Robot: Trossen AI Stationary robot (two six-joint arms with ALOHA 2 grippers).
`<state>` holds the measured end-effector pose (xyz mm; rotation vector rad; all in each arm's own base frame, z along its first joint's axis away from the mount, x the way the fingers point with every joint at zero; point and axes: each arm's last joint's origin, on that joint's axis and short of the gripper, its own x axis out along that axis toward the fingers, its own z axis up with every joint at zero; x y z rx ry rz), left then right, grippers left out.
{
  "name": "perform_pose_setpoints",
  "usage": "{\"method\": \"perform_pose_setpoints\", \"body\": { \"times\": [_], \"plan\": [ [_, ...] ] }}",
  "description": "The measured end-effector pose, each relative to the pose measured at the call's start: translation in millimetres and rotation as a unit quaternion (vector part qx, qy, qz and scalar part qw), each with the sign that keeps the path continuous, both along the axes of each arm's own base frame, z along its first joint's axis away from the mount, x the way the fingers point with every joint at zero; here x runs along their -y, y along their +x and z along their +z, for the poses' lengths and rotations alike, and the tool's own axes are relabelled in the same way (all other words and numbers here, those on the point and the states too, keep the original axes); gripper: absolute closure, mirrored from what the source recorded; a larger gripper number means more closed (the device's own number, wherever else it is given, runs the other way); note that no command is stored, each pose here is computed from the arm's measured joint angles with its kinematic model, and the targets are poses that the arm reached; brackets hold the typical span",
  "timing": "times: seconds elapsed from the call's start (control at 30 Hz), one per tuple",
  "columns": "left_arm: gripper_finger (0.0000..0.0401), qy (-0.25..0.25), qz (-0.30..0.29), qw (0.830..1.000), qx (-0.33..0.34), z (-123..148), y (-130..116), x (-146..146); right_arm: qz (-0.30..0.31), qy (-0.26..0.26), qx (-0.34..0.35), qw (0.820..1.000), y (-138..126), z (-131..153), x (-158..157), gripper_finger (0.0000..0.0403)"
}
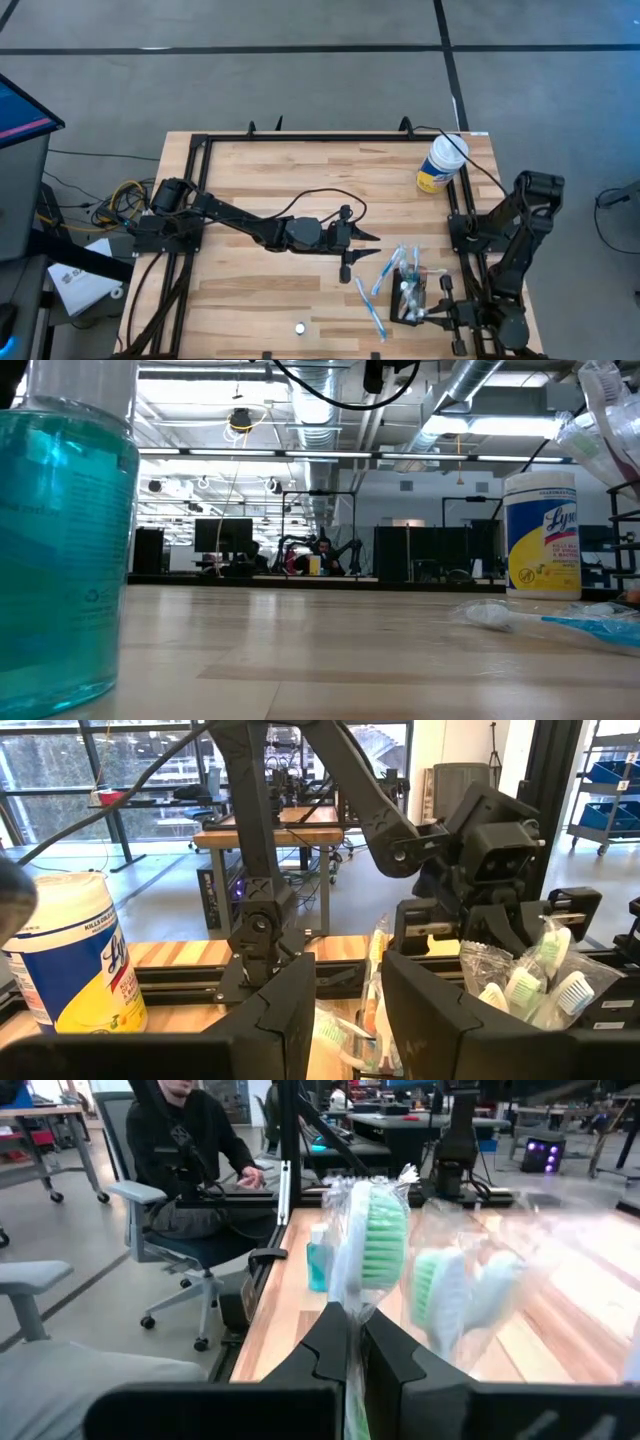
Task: Pick & Place toothbrushing station
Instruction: Put the green toothbrush into the black wire organizer
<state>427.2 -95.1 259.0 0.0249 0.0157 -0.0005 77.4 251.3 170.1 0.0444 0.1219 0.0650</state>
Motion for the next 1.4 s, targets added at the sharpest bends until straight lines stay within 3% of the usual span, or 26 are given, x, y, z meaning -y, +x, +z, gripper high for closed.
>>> {"method": "perform_pose_setpoints", "body": {
  "times": [1.03, 1.4],
  "plan": [
    [0.029, -0.002, 0.0, 1.0, 0.0, 0.2, 0.0, 0.0, 0.028, -0.002, -0.029, 0.999, -6.8, -19.3, -4.7, 0.0394],
    [0.029, -0.001, 0.0, 1.0, 0.0, 0.1, 0.0, 0.0, 0.028, -0.008, -0.031, 0.999, -4.5, -19.7, -3.9, 0.034]
  ]
}}
